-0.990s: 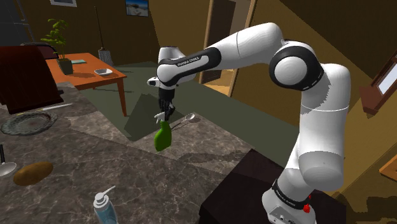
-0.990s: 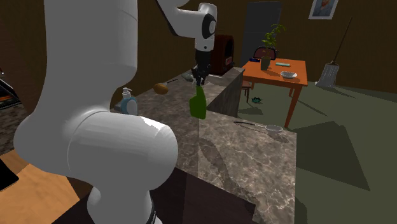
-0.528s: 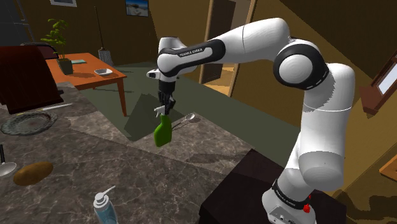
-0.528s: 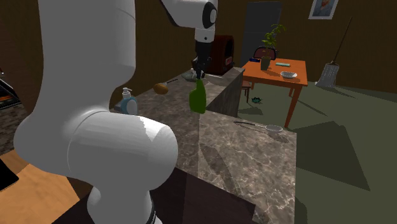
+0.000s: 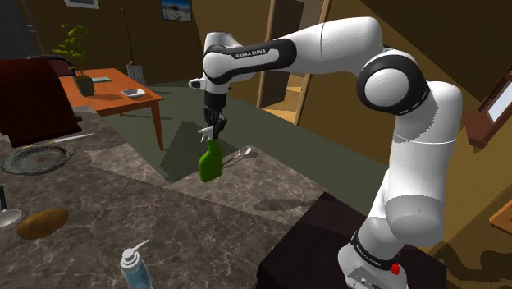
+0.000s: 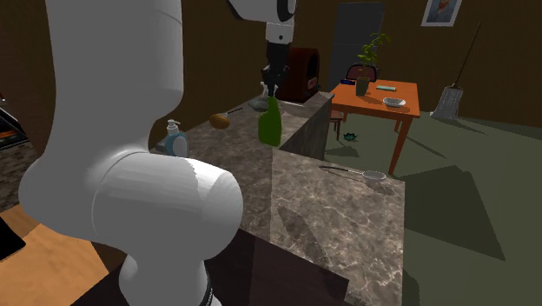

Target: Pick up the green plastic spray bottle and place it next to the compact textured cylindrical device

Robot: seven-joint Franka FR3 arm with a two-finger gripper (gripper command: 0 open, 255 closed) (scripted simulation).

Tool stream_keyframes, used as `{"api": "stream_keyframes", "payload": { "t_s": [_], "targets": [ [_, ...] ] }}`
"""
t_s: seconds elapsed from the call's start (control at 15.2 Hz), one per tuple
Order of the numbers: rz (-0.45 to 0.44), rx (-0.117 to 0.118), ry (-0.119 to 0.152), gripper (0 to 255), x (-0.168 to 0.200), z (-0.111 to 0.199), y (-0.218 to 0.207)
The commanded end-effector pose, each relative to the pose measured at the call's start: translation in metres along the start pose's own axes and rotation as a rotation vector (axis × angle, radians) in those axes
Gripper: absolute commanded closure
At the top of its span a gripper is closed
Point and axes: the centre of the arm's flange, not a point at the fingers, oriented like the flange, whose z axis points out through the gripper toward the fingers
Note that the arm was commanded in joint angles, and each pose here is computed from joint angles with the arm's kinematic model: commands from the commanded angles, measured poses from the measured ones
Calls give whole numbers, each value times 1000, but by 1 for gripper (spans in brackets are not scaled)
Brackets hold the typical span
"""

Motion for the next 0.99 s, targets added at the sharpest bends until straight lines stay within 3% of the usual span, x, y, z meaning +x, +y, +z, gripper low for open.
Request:
{"api": "stream_keyframes", "payload": {
  "t_s": [0.0,0.92],
  "targets": [
    [0,0,0,255,1,-11,0],
    [0,0,0,255,6,-84,-4]
  ]
}}
